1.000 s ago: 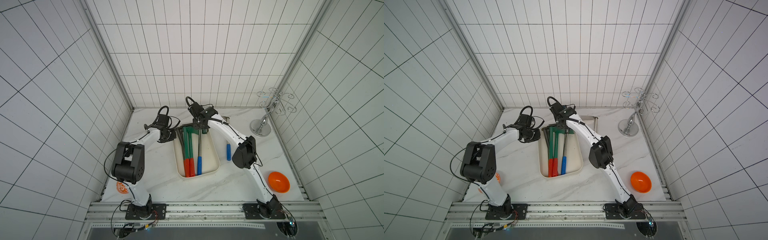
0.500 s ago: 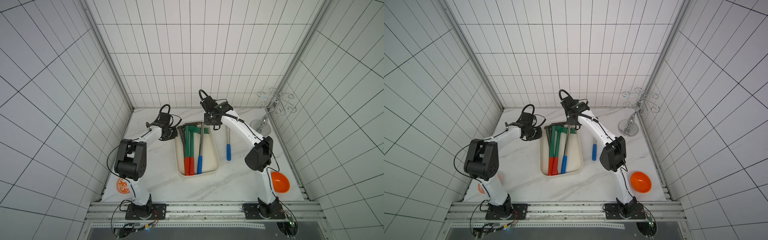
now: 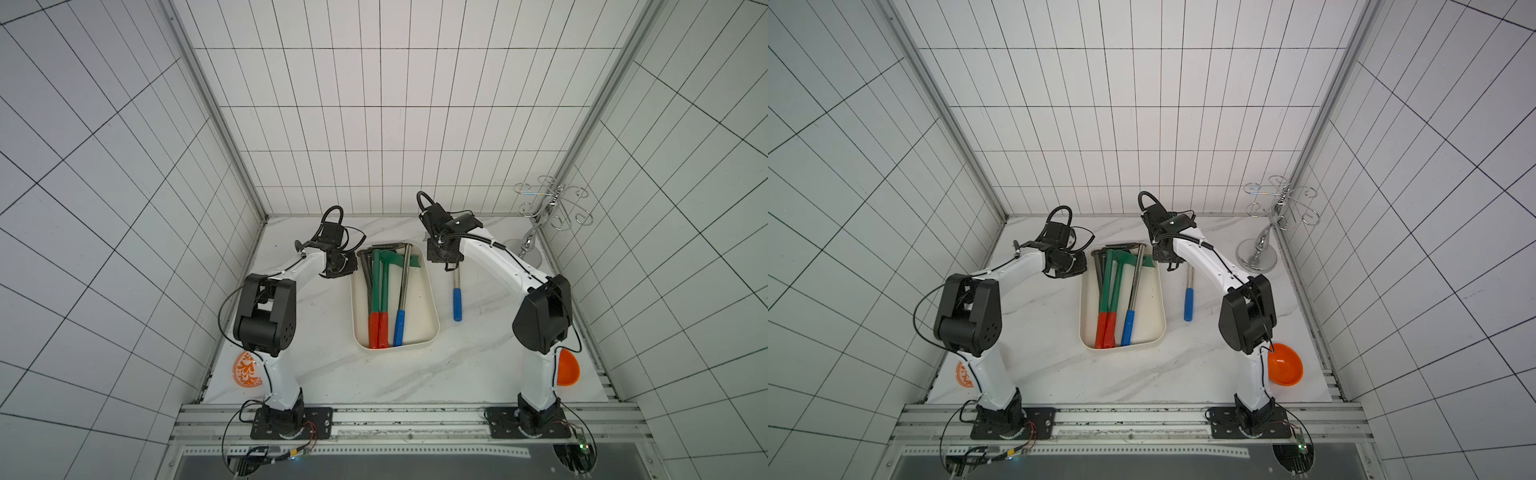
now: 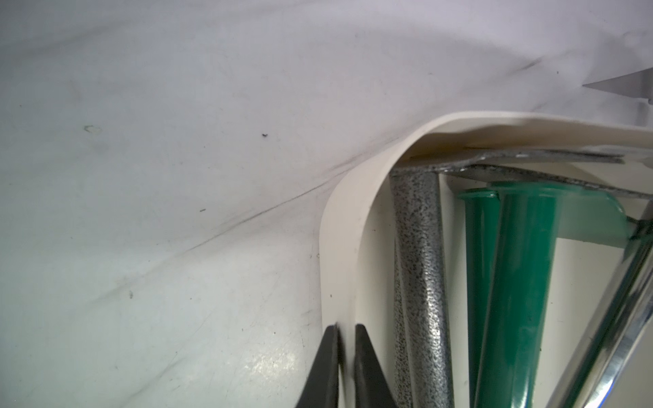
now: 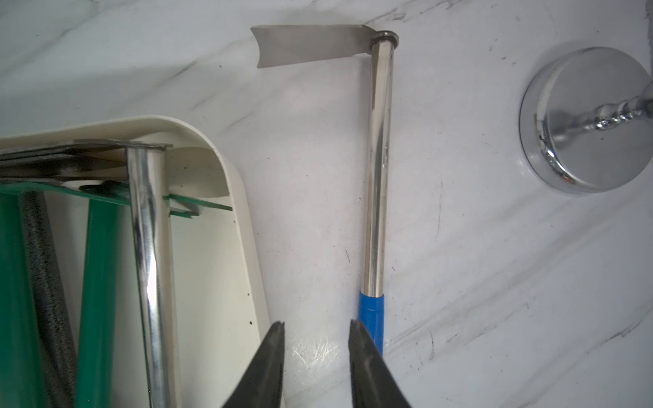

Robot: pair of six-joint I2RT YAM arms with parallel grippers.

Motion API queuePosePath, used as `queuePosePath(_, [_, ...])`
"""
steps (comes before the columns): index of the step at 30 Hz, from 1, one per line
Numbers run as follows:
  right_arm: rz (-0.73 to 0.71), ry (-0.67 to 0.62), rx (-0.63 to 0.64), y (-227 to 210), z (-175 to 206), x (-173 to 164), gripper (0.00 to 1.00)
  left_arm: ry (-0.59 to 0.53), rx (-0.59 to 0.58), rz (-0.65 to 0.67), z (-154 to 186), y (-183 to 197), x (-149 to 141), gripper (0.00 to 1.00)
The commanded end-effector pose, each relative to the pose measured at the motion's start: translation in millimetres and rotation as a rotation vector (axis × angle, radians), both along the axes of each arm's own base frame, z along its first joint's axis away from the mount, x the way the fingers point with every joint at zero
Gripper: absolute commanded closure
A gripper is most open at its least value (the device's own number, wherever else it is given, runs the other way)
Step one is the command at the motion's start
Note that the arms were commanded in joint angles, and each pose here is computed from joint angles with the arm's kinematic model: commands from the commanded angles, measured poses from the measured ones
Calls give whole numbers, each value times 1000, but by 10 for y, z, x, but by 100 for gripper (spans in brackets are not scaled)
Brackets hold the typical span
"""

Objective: Put the small hoe into the storage box
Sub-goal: Adjust the storage box at the center of the board.

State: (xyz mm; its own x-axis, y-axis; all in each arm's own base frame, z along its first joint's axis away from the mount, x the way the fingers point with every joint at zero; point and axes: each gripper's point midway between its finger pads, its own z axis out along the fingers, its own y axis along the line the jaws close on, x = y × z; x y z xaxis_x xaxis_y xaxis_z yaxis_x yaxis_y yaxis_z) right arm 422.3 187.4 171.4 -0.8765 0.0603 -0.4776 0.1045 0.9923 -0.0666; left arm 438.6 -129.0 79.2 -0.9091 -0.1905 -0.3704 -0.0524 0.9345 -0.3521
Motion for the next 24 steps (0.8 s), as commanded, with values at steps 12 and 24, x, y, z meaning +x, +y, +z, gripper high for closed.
queuePosePath(12, [-85, 22, 14, -479, -231, -146, 67, -148, -3, -9, 634, 20, 6, 74])
queuePosePath(24, [-100, 52, 63, -663, -553, -191, 67, -208, 11, 33, 948, 239, -368, 72])
